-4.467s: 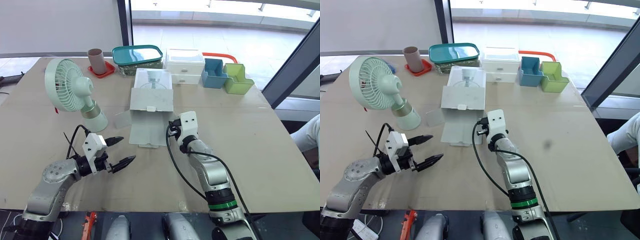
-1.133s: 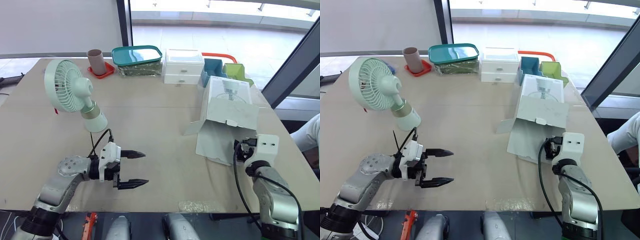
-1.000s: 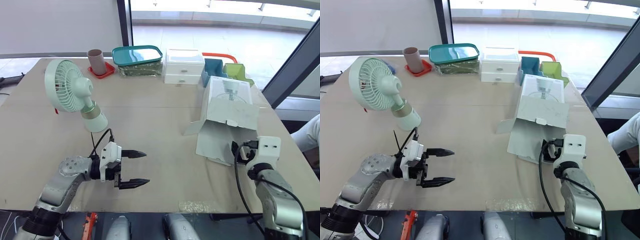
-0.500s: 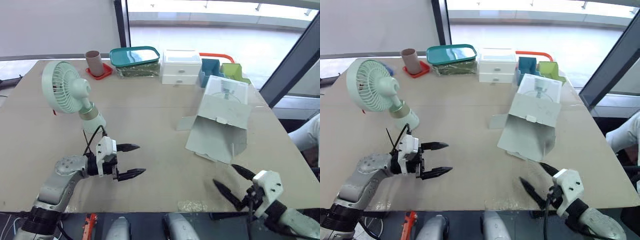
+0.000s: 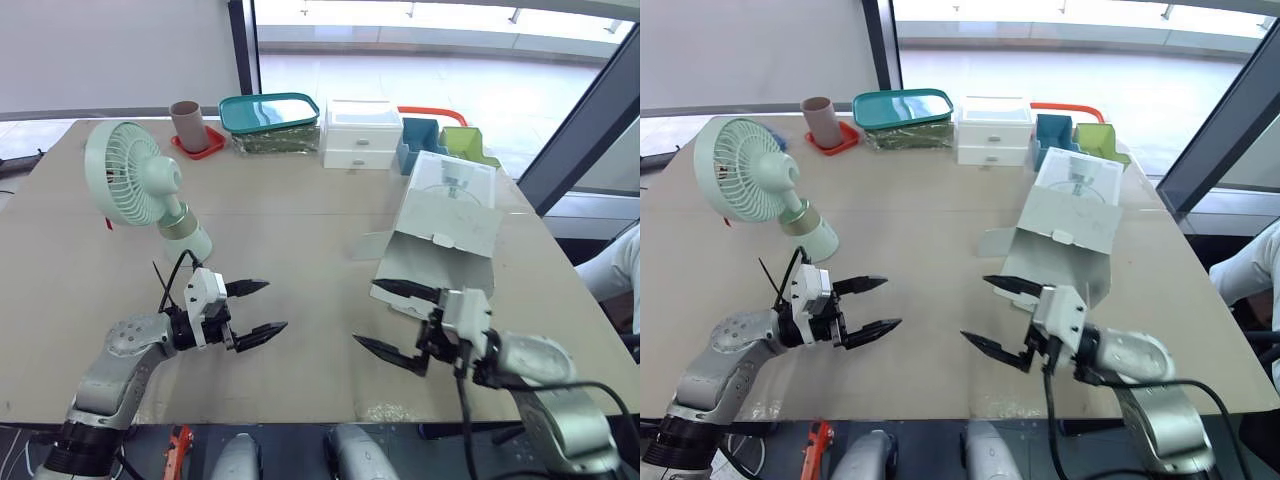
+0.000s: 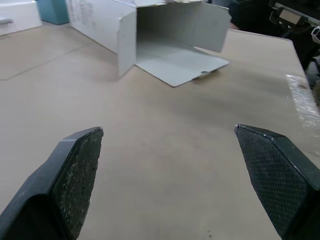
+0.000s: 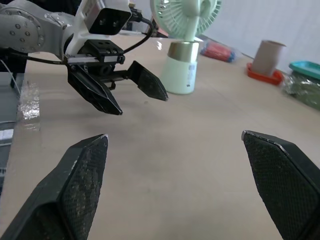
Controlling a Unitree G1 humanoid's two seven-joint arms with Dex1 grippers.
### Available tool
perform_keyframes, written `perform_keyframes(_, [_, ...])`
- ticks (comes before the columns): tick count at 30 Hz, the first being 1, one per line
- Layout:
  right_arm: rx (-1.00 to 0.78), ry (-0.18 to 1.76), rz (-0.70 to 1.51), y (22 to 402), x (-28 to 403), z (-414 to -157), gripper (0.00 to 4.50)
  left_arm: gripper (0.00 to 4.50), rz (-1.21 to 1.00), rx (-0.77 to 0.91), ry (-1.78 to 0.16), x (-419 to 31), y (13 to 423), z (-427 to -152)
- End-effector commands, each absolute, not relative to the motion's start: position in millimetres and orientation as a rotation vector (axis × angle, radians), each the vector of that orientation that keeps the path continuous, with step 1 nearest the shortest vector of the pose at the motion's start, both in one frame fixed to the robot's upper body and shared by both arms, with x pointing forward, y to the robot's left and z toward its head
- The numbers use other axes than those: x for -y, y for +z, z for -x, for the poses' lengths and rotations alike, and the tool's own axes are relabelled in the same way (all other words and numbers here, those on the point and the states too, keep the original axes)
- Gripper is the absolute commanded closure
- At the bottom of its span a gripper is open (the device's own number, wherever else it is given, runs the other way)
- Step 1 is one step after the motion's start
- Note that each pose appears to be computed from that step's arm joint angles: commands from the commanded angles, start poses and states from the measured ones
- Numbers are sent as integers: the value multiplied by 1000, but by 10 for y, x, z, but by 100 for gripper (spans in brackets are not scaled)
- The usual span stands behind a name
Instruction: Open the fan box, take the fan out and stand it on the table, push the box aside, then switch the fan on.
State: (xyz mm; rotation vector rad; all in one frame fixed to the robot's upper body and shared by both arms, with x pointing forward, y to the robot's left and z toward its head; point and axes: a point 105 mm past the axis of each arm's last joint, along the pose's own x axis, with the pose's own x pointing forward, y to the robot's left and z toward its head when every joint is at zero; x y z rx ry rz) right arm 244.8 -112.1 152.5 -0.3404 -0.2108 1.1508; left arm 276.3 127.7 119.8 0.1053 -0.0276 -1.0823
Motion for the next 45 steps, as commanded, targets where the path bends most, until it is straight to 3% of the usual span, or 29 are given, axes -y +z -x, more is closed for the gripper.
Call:
perform_keyframes(1, [206,1149,360,1434,1134,-2559,10,0,-133,124,-961,-1387,1387,-2809])
perform_keyframes(12, [219,1190,257,1525,1091,-2704,10,0,19,234,-365,-1974,1603,-2636])
perform_keyframes(23, [234,1233,261,1500,1050,-2714,10,0,23,310,-51,-2359,1838,-2467])
perform_keyframes(32, [246,1240,273,1491,1024,-2765,10,0,134,289,-69,-2502,1902,-2543])
perform_keyframes(45, [250,1233,286,1466,1039,-2784,10,0,74,308,-41,-2669,2094,-2714])
